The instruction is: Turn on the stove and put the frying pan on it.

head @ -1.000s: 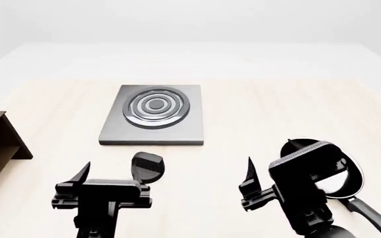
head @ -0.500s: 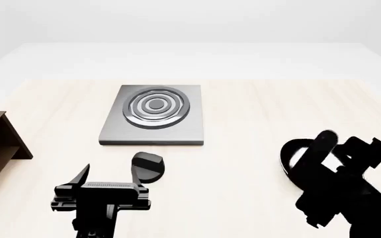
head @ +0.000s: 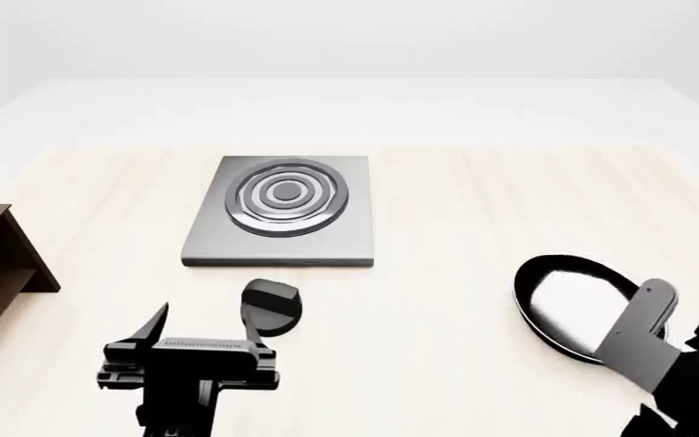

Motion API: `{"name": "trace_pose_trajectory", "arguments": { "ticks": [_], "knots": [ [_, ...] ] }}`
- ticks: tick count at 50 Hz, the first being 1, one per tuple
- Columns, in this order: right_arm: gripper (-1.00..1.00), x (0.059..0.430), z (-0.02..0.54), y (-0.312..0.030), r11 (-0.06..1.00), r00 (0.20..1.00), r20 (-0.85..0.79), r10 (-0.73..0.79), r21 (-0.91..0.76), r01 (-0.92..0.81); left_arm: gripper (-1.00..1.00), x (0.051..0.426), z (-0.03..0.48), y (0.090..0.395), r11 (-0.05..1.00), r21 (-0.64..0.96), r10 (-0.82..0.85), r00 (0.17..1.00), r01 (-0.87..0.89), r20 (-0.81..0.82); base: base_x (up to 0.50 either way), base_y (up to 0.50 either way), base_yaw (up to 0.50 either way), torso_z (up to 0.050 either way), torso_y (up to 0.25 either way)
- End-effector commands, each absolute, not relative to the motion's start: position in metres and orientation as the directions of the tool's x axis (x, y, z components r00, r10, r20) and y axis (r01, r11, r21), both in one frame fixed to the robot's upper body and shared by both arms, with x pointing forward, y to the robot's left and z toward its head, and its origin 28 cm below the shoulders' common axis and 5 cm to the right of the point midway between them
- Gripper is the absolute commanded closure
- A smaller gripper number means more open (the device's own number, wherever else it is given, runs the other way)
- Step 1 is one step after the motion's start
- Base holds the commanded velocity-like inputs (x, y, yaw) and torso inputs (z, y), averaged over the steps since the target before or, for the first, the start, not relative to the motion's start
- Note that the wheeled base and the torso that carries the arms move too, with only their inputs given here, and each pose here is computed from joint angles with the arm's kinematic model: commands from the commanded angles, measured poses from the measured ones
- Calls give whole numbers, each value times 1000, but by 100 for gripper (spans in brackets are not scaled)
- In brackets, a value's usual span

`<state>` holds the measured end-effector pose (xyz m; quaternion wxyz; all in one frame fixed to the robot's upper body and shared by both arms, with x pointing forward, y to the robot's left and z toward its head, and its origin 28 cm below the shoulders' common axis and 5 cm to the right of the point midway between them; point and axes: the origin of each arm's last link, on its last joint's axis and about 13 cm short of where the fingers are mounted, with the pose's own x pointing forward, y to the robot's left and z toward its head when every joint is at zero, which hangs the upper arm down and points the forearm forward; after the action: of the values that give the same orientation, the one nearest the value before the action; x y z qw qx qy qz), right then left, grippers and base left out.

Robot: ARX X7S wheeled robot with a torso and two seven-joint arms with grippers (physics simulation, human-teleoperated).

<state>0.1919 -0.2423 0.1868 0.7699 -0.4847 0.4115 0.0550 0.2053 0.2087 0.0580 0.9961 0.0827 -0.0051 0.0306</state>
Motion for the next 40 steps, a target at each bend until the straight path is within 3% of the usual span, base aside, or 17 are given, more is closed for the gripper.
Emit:
{"name": "trace_pose_trajectory", "arguments": {
  "ticks": [1,16,40],
  "knots": [
    [-100,190,183,-253,588,596,-743,-304,-639,-496,-100,206,59,208,987,151,50,999,-53,20,0,0,0,0,0],
    [-100,193,174,-267,617,575,-737,-355,-646,-448,-100,206,58,208,986,157,50,999,-52,15,0,0,0,0,0],
    [-100,209,139,-271,660,563,-764,-316,-603,-448,-100,207,57,207,985,164,52,999,-53,15,0,0,0,0,0]
  ]
}}
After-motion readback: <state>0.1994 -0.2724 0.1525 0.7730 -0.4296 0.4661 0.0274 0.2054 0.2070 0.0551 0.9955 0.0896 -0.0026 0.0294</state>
